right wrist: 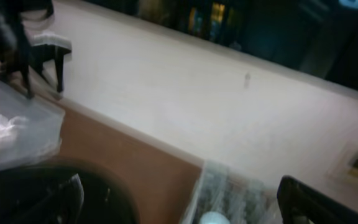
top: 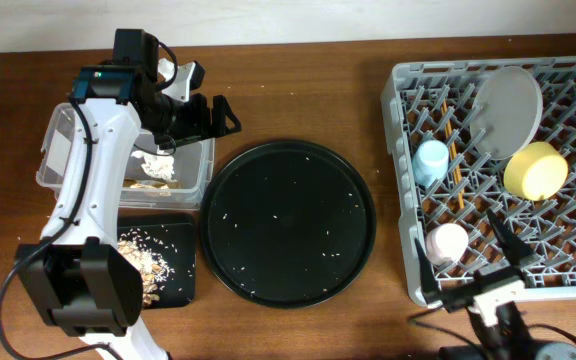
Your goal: Sort waste into correct bins and load items into the dishwasher rack
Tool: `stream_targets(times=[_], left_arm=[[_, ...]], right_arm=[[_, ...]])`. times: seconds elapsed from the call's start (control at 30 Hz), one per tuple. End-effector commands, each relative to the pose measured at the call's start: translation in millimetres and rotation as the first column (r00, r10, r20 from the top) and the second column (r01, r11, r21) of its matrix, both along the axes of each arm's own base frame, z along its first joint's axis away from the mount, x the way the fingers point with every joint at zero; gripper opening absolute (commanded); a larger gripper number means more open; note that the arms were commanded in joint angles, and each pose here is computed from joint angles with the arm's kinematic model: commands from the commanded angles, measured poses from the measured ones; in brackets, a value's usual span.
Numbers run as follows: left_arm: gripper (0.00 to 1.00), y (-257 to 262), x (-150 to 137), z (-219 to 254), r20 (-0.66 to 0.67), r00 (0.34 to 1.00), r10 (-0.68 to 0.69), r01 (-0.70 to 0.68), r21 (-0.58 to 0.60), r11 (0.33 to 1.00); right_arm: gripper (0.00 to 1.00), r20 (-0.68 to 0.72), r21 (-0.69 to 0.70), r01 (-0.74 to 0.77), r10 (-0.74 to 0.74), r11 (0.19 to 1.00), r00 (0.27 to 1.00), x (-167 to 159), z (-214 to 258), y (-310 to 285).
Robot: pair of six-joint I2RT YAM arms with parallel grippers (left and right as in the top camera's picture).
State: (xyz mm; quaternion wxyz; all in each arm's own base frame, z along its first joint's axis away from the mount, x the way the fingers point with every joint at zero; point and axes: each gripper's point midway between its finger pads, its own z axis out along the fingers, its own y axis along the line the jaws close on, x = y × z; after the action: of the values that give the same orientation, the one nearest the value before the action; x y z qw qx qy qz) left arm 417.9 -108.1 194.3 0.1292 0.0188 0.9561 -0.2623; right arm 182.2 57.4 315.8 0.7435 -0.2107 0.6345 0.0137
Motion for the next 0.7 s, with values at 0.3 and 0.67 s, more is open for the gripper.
stream_targets(times=[0.3, 0.67], left_arm=[[1.0, 2.8, 1.1, 9.8, 0.024, 1.0, 0.011, -0.011, -0.002, 1.0], [1.0, 2.8, 1.1, 9.8, 0.024, 1.0, 0.011, -0.011, -0.002, 1.0]], right_arm=[[0.98, -0.109, 0.159, 0.089, -0.072, 0.983, 0.991, 58.0, -123.1, -13.7], [0.98, -0.287, 0.281, 0.33, -0.249, 0.901, 0.925, 63.7, -160.4, -50.4]])
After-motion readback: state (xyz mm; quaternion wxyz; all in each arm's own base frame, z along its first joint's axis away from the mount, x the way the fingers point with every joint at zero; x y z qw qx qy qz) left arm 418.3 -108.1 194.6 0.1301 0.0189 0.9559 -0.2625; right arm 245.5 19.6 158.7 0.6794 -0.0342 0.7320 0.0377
